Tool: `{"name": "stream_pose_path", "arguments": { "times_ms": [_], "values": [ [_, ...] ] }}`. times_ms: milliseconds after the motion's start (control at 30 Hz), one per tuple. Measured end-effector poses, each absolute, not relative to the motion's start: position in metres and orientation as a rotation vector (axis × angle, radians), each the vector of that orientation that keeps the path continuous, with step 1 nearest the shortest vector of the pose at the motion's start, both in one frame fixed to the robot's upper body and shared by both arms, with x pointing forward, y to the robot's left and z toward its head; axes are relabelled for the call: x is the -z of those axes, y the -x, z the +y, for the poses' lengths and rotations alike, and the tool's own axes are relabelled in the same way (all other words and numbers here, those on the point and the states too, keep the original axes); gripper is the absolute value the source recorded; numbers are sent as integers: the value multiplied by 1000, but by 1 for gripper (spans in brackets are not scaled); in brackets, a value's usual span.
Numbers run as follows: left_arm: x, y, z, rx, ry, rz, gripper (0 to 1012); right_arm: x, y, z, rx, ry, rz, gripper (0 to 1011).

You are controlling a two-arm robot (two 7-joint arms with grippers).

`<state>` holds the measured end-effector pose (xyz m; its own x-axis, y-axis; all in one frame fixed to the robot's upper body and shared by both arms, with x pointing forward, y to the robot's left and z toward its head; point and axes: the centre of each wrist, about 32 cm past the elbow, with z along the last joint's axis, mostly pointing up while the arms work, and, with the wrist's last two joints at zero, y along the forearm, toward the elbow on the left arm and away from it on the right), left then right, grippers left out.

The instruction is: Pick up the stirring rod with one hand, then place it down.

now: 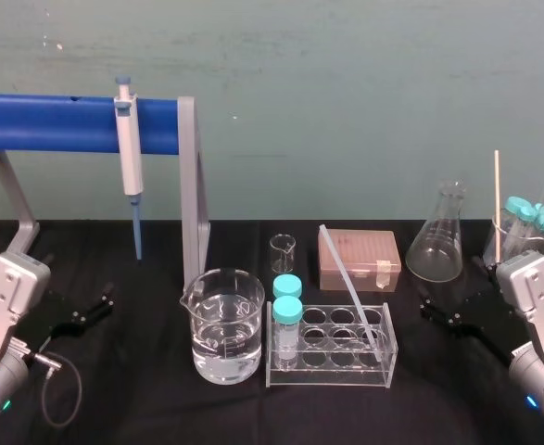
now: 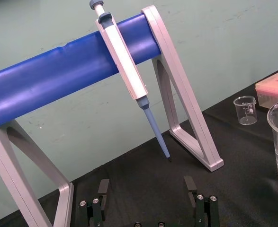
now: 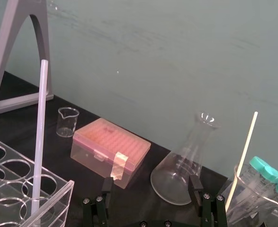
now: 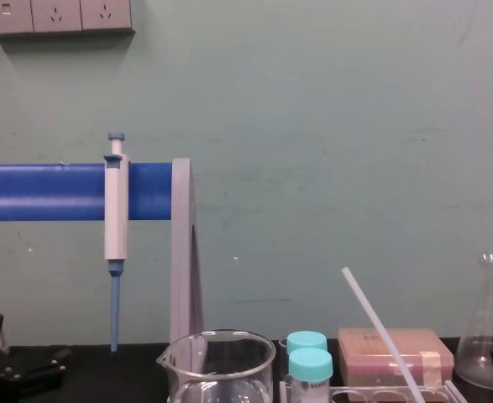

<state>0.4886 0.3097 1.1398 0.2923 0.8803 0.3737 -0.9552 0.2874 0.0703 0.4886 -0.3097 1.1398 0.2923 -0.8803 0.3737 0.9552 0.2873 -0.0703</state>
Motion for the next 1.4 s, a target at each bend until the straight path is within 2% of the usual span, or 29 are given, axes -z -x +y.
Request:
{"name": "stream_pose_path", "arguments": {
  "times_ms": [233,567,1067,1400],
  "values": [
    [-1140,-489,310,-1248,-305,-285,1000,-1144,-486,-310,1240,252,-322,1003],
    [-1140,-489,310,-1248,-304,-285,1000,-1153,-490,-309,1148,183,-345,1003],
    [-1140,-489,310,-1248,-305,-285,1000,-1159,-518,-302,960,108,-358,1003],
    [-1140,-489,310,-1248,-305,-285,1000,-1159,-542,-297,870,75,-306,1003]
  ]
}}
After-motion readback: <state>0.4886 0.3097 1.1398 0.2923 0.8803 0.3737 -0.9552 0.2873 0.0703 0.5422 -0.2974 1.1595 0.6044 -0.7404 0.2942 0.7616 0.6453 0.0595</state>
